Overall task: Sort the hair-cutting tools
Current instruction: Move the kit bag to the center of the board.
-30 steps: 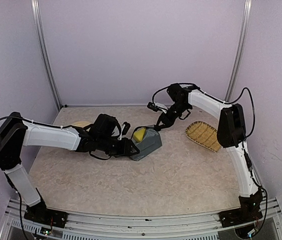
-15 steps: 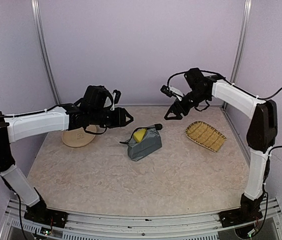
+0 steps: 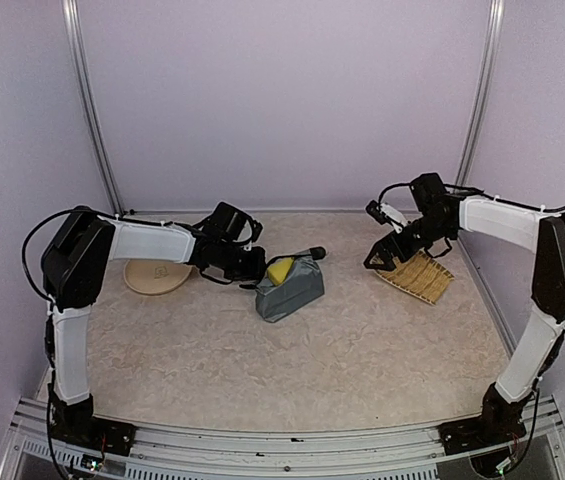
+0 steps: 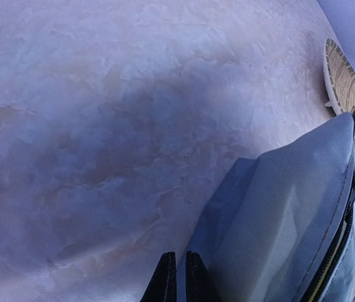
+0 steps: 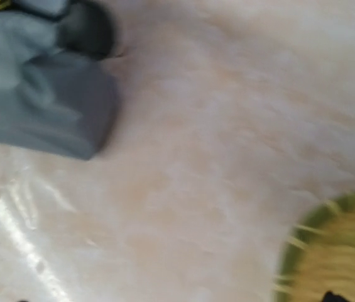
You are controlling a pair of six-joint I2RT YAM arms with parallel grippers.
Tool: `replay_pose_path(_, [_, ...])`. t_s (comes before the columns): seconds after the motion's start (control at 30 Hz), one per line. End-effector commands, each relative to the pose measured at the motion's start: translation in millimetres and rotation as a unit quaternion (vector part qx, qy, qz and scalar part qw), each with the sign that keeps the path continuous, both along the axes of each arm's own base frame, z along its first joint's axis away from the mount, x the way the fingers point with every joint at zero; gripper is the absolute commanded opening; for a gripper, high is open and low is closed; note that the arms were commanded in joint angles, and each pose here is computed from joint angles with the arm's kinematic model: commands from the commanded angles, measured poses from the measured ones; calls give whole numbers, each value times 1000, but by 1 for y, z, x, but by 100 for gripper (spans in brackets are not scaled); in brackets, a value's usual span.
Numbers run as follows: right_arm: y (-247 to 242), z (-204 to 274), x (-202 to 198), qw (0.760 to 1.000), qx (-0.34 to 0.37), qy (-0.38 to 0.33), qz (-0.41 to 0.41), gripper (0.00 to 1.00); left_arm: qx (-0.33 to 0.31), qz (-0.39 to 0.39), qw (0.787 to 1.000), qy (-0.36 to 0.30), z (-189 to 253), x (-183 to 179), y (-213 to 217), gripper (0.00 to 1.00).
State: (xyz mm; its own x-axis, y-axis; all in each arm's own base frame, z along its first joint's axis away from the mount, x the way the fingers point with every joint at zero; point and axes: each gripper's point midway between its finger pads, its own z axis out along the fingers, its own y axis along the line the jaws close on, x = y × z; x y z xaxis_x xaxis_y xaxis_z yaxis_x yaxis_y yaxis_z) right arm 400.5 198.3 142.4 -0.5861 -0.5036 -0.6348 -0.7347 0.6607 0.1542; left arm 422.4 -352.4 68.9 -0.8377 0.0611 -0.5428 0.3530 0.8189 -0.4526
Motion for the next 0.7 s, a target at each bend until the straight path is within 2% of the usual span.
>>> replay_pose_path(0.0, [-10, 40, 14, 998, 37, -54, -25, 100, -54, -54, 997, -10, 23, -24, -45, 2])
replay_pose_path(0.27, [0, 0, -1, 999, 52, 11, 12, 100, -113, -129, 985, 24, 24, -107, -119, 5])
replay_pose_path(0.4, [-2, -9, -2, 999, 38, 38, 8, 100, -131, -178, 974, 56, 27, -156, -157, 11])
replay_pose_path(0.53, [-13, -4, -9, 999, 9, 32, 2, 100, -122, -188, 973, 57, 39, -180, -159, 24])
replay_pose_path(0.67, [-28, 16, -15, 1000, -15, -13, -13, 100, -95, -160, 982, 43, 39, -173, -133, 29])
